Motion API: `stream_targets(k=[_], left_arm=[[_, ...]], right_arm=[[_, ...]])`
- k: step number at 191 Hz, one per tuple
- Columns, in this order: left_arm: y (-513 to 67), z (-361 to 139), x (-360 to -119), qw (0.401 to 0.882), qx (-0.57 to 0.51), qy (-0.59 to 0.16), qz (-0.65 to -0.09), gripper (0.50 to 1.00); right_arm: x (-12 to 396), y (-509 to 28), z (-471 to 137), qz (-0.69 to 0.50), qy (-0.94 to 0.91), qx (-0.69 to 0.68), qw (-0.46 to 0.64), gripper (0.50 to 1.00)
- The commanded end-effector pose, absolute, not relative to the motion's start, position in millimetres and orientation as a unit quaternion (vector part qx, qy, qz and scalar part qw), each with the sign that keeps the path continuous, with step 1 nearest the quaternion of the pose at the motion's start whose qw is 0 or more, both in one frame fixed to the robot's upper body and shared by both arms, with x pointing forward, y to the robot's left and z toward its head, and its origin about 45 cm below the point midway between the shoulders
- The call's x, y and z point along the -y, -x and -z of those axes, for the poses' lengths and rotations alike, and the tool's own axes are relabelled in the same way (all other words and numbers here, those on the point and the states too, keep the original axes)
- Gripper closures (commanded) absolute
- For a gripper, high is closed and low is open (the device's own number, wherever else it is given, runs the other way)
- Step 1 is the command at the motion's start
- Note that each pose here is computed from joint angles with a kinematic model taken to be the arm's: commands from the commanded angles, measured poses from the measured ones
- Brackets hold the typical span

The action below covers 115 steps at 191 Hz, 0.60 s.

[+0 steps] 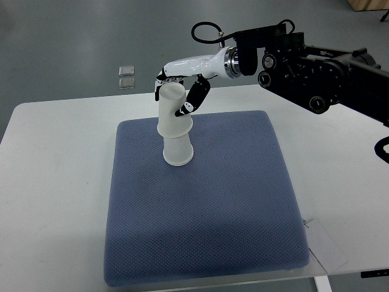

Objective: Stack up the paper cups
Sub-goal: 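Lower the held cup onto the upside-down cup and release it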

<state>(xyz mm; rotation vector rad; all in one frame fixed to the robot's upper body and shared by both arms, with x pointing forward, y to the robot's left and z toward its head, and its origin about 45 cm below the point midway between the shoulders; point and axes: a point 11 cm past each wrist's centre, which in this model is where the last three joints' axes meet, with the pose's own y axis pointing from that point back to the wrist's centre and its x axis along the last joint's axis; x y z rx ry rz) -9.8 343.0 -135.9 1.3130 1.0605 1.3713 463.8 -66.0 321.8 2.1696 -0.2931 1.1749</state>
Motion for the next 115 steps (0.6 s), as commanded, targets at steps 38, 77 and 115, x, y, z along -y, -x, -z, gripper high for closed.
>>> stream_targets(k=[38,77,115], left_arm=[[9.8,135.9,-343.0,0.465,-0.432,-0.535,-0.558,0.500],[9.8,135.9,-343.0,0.465,-0.432,-0.535,-0.558,0.500],[9.8,135.9,-343.0,0.465,-0.432,-0.535,-0.558,0.500]], right_arm=[[65.5,-462.2,-313.8,-0.443,-0.829,0.114,0.321,1.000],[66.4,-460.6,-307.3,-0.437,-0.832,0.112,0.323,1.000],[67.8,-457.2,-294.4,-0.435,-0.830,0.101,0.334,1.000]])
